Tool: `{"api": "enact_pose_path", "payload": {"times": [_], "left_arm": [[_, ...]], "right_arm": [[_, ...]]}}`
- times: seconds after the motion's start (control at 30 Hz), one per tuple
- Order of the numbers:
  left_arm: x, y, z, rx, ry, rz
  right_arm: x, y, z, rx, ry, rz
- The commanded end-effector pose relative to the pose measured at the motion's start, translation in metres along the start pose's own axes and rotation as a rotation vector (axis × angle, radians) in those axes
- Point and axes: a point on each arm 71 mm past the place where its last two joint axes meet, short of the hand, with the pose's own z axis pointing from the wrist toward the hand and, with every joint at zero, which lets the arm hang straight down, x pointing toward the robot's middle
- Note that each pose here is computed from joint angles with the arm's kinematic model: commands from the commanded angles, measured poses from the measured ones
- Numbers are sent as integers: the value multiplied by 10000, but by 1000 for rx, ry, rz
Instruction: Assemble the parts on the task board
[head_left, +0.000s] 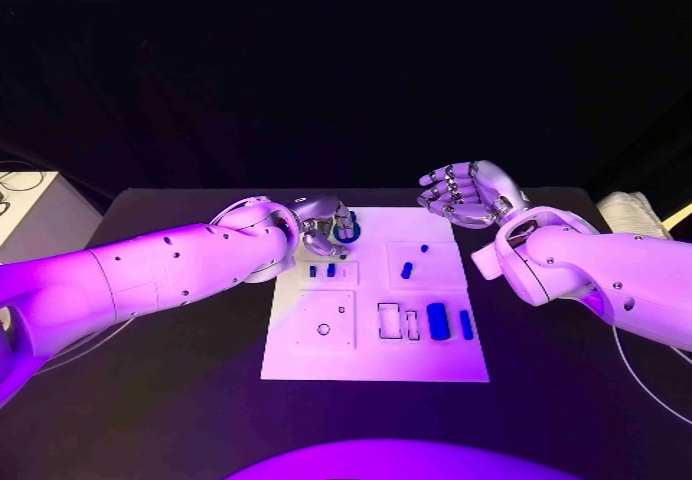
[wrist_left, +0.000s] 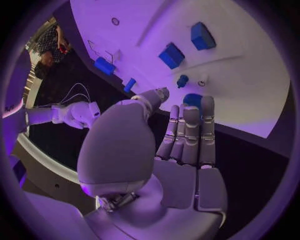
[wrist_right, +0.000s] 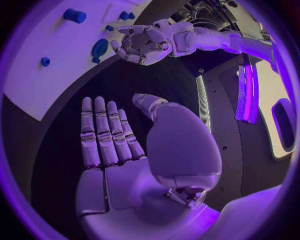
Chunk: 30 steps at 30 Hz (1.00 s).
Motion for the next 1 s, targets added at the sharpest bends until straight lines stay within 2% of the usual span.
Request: {"api": "enact_pose_path", "payload": {"times": [0.03, 0.47, 0.8, 1.0], "left_arm": [[49, -4, 20, -17, 60, 67], [93, 7, 54, -53, 118, 85], [112, -36, 87, -44, 129, 83], [110, -31, 107, -48, 124, 82]], "right_arm": [[13, 13, 0, -15, 12, 1], [18, 16, 2, -16, 13, 2], [22, 19, 1, -17, 14, 3], [24, 21, -1, -17, 15, 3]]}}
